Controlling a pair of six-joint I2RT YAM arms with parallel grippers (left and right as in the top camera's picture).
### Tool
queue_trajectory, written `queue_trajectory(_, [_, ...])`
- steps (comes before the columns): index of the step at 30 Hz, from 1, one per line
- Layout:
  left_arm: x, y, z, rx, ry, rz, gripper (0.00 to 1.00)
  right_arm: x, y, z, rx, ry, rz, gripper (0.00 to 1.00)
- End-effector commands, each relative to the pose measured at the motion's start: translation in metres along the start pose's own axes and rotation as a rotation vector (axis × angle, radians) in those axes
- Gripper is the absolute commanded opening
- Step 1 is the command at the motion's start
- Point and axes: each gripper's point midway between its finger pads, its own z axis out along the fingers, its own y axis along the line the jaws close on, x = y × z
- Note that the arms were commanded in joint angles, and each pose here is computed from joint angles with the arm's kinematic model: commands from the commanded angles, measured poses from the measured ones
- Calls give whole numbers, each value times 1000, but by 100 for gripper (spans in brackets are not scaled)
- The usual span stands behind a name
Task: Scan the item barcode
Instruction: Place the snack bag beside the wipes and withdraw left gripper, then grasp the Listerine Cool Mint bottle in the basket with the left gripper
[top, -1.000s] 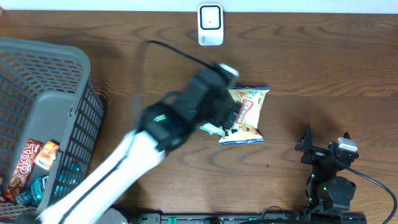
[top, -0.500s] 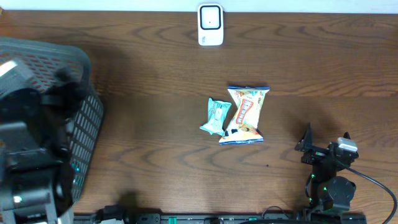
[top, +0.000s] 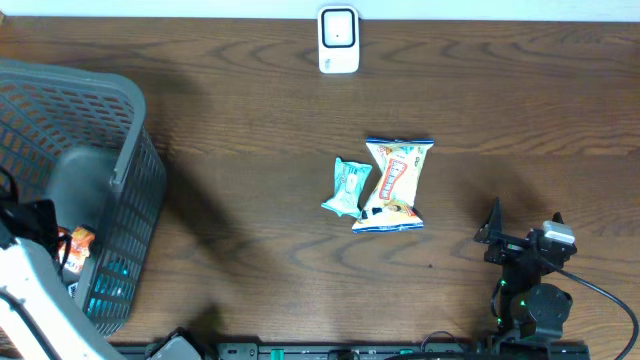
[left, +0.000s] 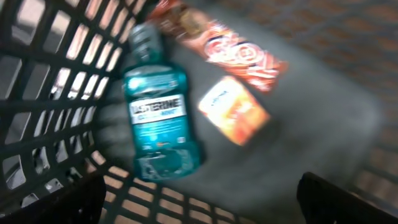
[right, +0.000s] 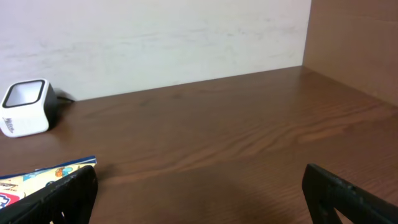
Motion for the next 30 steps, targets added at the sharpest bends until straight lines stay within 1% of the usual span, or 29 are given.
queue_trajectory(1, [10,20,29,-111,63,-55,98,0,-4,0,19,-1,15,99])
queue_trajectory(11, [25,58,89,-212,98,-116,98,0,-4,0,19,-1,15,99])
queue_trajectory(16, [28,65,111,-201,85,-139,98,0,-4,0,19,-1,15,99])
queue_trajectory(19, [27,61,122,-165,69,-102,98,0,-4,0,19,-1,15,99])
queue_trajectory(22, [28,60,129,-162,69,-71,98,0,-4,0,19,-1,15,99])
queue_trajectory(26, [33,63,141,-197,92,-63,98,0,-4,0,19,-1,15,99])
queue_trajectory(30, [42,71,156,-266,139,-46,98,0,-4,0,19,-1,15,99])
